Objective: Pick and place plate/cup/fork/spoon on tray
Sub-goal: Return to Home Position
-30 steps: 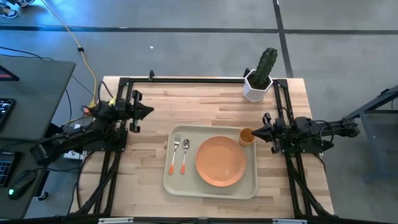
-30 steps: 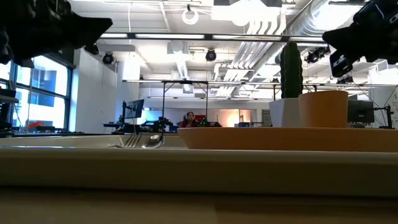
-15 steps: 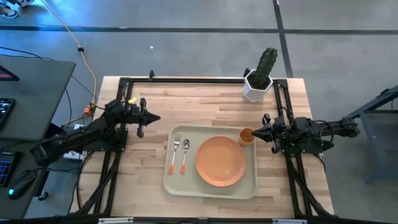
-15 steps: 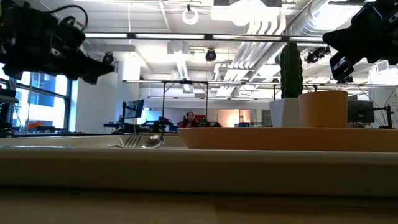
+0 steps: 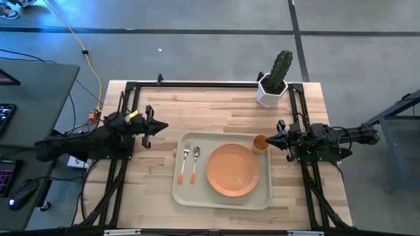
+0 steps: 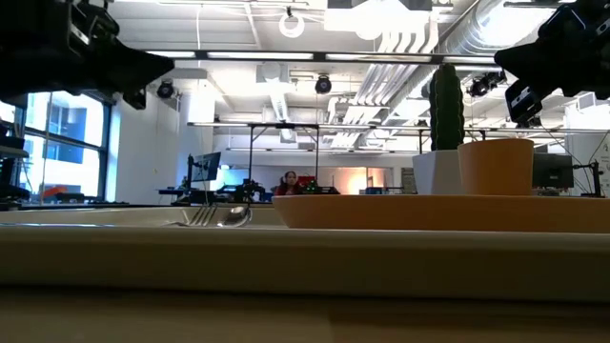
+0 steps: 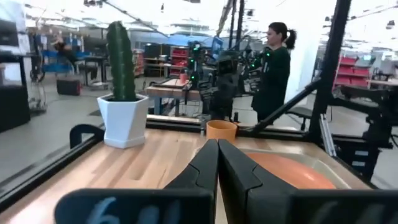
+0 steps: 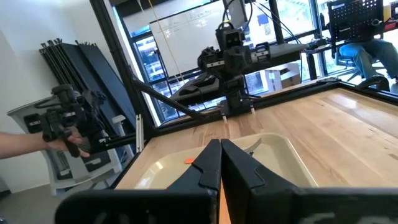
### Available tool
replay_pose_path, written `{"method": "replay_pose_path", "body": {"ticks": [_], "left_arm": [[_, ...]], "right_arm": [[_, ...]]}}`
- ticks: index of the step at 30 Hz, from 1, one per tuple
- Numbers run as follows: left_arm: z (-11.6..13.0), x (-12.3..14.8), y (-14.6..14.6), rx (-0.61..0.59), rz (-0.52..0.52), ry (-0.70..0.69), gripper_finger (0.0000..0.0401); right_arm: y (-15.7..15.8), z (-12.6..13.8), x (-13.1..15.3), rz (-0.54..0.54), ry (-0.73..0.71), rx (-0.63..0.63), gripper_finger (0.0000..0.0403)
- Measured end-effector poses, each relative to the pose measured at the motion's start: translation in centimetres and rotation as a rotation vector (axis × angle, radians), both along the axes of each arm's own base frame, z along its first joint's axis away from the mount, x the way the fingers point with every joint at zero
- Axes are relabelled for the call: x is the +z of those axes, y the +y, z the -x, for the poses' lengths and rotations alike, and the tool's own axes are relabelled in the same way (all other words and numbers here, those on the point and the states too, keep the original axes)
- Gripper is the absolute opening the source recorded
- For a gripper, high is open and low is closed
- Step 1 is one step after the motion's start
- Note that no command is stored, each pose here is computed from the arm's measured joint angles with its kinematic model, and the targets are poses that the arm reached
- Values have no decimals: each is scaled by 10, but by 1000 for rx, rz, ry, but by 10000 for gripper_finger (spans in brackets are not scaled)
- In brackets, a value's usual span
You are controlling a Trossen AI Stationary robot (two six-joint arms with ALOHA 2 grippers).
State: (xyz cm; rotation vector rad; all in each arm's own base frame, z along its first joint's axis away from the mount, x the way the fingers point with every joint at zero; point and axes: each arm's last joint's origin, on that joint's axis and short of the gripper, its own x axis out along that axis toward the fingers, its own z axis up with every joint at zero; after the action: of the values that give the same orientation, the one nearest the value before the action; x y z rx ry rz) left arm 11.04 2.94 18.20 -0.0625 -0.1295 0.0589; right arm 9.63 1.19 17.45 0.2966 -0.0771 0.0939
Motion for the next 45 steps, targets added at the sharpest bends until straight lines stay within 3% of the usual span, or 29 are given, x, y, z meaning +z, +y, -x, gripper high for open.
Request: {"method": "replay_pose_path", "body": {"ticks": [4,12,15,19,26,32,45], "left_arm": [[6,3,-6,27,-75,-28,0],[16,-12,-9,55,-40,93,0],[15,-12,-8,71,-113,102,0],[16,-11,-7,128,-132,97,0],[14,-17,-4,203,-10,149,1],[13,-18,-4,207,-52,171,1],[13,-18,-4,207,-44,171,1]], "right_arm": [[0,0,0,0,0,0,0],[0,0,0,0,1,0,0],[0,0,0,0,2,0,0],[0,0,-2,2,16,0,0],[0,0,-4,6,39,0,0],[0,0,-6,8,57,0,0],[0,0,-6,9,61,0,0]]}}
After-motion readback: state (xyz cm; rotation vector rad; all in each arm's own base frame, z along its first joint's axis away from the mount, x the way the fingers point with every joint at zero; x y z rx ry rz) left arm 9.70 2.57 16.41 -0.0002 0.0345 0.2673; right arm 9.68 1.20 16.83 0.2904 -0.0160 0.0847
